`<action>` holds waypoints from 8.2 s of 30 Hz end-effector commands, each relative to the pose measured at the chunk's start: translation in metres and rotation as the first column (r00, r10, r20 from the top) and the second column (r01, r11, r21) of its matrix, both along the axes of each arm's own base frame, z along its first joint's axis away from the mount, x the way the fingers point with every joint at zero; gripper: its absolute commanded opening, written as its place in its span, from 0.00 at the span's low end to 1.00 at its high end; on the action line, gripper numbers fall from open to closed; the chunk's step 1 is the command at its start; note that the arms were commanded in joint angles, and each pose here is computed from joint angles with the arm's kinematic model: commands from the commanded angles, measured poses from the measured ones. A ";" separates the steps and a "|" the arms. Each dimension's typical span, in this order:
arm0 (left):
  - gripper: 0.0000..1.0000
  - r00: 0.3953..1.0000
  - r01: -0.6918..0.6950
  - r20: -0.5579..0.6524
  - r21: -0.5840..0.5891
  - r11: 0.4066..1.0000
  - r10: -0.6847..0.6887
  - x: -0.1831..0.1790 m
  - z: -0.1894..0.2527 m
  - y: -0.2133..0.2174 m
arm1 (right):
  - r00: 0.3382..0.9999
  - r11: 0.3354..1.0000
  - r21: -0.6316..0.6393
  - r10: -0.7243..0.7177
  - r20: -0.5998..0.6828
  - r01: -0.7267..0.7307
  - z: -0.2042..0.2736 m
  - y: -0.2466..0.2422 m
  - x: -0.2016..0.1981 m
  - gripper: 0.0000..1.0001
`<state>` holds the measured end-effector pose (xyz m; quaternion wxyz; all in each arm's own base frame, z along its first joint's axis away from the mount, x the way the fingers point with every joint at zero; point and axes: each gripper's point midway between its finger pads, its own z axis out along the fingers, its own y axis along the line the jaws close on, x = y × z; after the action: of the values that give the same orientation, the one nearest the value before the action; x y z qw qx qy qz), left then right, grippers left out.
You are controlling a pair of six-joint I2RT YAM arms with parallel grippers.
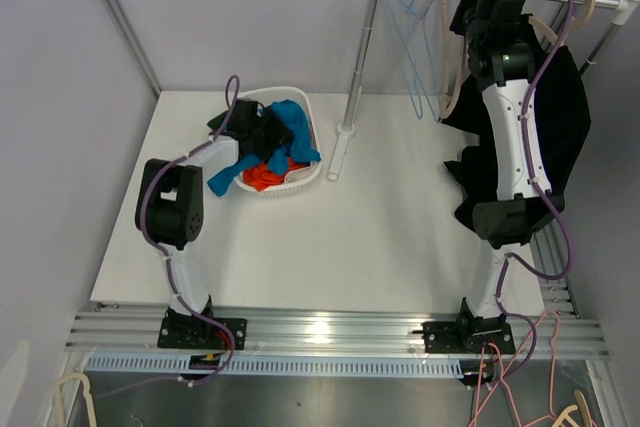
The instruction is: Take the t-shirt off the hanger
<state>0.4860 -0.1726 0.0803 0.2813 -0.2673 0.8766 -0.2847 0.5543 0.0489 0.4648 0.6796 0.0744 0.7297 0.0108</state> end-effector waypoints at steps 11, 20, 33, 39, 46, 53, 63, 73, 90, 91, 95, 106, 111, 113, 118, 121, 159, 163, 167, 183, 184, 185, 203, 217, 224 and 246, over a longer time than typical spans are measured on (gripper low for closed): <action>1.00 0.932 -0.031 0.361 0.148 0.988 -0.025 -0.049 0.200 0.013 | 0.997 0.996 0.036 0.078 0.020 -0.078 -0.004 0.015 0.016 0.00; 0.99 0.867 -0.051 0.492 0.250 0.967 -0.082 -0.099 0.259 0.000 | 0.990 0.990 0.076 0.126 -0.058 -0.122 -0.028 0.023 0.015 0.04; 1.00 0.837 -0.024 0.532 0.273 0.962 -0.130 -0.123 0.279 -0.013 | 0.999 0.998 0.055 0.028 -0.047 -0.026 0.025 -0.016 -0.079 0.55; 0.99 0.824 -0.005 0.546 0.275 0.961 -0.152 -0.134 0.287 -0.019 | 0.990 0.991 0.046 -0.123 -0.071 0.127 0.032 -0.060 -0.127 0.60; 1.00 0.769 0.081 0.595 0.273 0.959 -0.234 -0.159 0.315 -0.043 | 0.933 0.936 0.046 -0.341 -0.110 0.348 0.024 -0.137 -0.138 0.64; 0.99 0.757 0.175 0.567 0.301 0.937 -0.324 -0.183 0.295 -0.067 | 0.924 0.922 0.057 -0.378 -0.063 0.382 0.037 -0.174 -0.131 0.85; 1.00 0.750 0.278 0.498 0.359 0.891 -0.435 -0.224 0.212 -0.082 | 0.926 0.928 0.084 -0.349 -0.142 0.363 -0.003 -0.202 -0.088 0.84; 0.99 0.743 0.257 0.500 0.400 0.880 -0.444 -0.211 0.192 -0.088 | 0.947 0.942 0.107 -0.313 -0.072 0.319 -0.006 -0.212 -0.045 0.73; 1.00 0.731 0.244 0.507 0.430 0.869 -0.456 -0.200 0.184 -0.095 | 0.981 0.972 0.147 -0.191 0.023 0.185 0.014 -0.195 -0.022 0.00; 1.00 0.731 0.243 0.509 0.429 0.870 -0.455 -0.201 0.184 -0.094 | 0.983 0.974 0.147 -0.182 0.036 0.175 0.020 -0.193 -0.025 0.00; 1.00 0.724 0.244 0.521 0.419 0.875 -0.452 -0.204 0.190 -0.093 | 0.988 0.984 0.141 -0.125 0.086 0.112 0.048 -0.175 -0.042 0.00; 1.00 0.667 0.244 0.576 0.431 0.869 -0.473 -0.228 0.213 -0.098 | 0.996 0.997 0.066 -0.053 0.075 0.048 0.065 -0.137 -0.091 0.00; 0.99 0.631 0.263 0.593 0.444 0.857 -0.501 -0.242 0.220 -0.108 | 0.996 0.996 0.068 -0.064 0.070 0.059 0.056 -0.117 -0.122 0.00; 1.00 0.602 0.298 0.597 0.449 0.842 -0.531 -0.252 0.224 -0.117 | 0.993 0.990 0.084 -0.114 0.008 0.113 0.035 -0.118 -0.127 0.00; 0.99 0.446 0.396 0.634 0.492 0.775 -0.631 -0.292 0.234 -0.154 | 0.962 0.927 0.260 -0.270 -0.035 0.269 0.009 -0.109 -0.167 0.00; 0.99 0.331 0.437 0.681 0.503 0.746 -0.653 -0.319 0.243 -0.177 | 0.942 0.866 0.377 -0.331 -0.060 0.328 -0.014 -0.096 -0.188 0.00; 0.01 -0.154 0.272 0.876 0.482 0.833 -0.457 -0.428 0.289 -0.245 | 0.931 0.716 0.621 -0.116 -0.345 0.319 -0.075 -0.092 -0.180 0.00; 0.00 -0.182 0.257 0.888 0.457 0.852 -0.422 -0.433 0.305 -0.225 | 0.950 0.614 0.754 0.022 -0.312 0.234 -0.079 -0.100 -0.168 0.00; 0.01 -0.205 0.255 0.897 0.435 0.864 -0.391 -0.440 0.315 -0.208 | 0.951 0.557 0.810 0.106 -0.290 0.185 -0.082 -0.103 -0.154 0.00; 0.00 0.067 0.135 0.863 0.489 0.862 -0.500 -0.399 0.244 -0.190 | 0.953 0.546 0.827 0.155 -0.259 0.135 -0.076 -0.111 -0.152 0.00; 0.00 0.115 0.280 0.753 0.602 0.748 -0.648 -0.400 0.191 -0.212 | 0.955 0.601 0.790 0.144 -0.258 0.123 -0.072 -0.106 -0.161 0.00; 0.01 0.180 0.345 0.770 0.533 0.772 -0.612 -0.390 0.213 -0.224 | 0.950 0.621 0.770 0.130 -0.284 0.146 -0.073 -0.099 -0.173 0.00; 0.01 0.787 0.410 0.207 0.528 0.744 -0.581 -0.235 0.090 -0.178 | 0.883 0.802 0.595 0.247 -0.399 0.045 -0.106 -0.001 -0.316 0.00; 0.01 0.930 0.158 0.213 0.506 0.848 -0.300 -0.145 0.084 -0.070 | 0.798 0.775 0.628 0.420 -0.432 -0.068 -0.131 0.039 -0.410 0.00; 0.00 0.848 0.208 0.355 0.459 0.864 -0.393 -0.178 0.180 -0.085 | 0.874 0.865 0.495 0.178 -0.452 0.080 -0.136 -0.004 -0.394 0.00; 0.01 0.081 -0.139 0.985 0.162 0.977 -0.152 -0.184 0.619 -0.022 | 0.987 0.921 0.354 -0.146 -0.069 0.162 -0.022 -0.080 -0.186 0.00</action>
<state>0.3190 -0.2074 0.6276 0.7540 0.0075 0.5886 -0.2915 0.3454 -0.0148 0.3860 0.5563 0.2676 0.7795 0.1060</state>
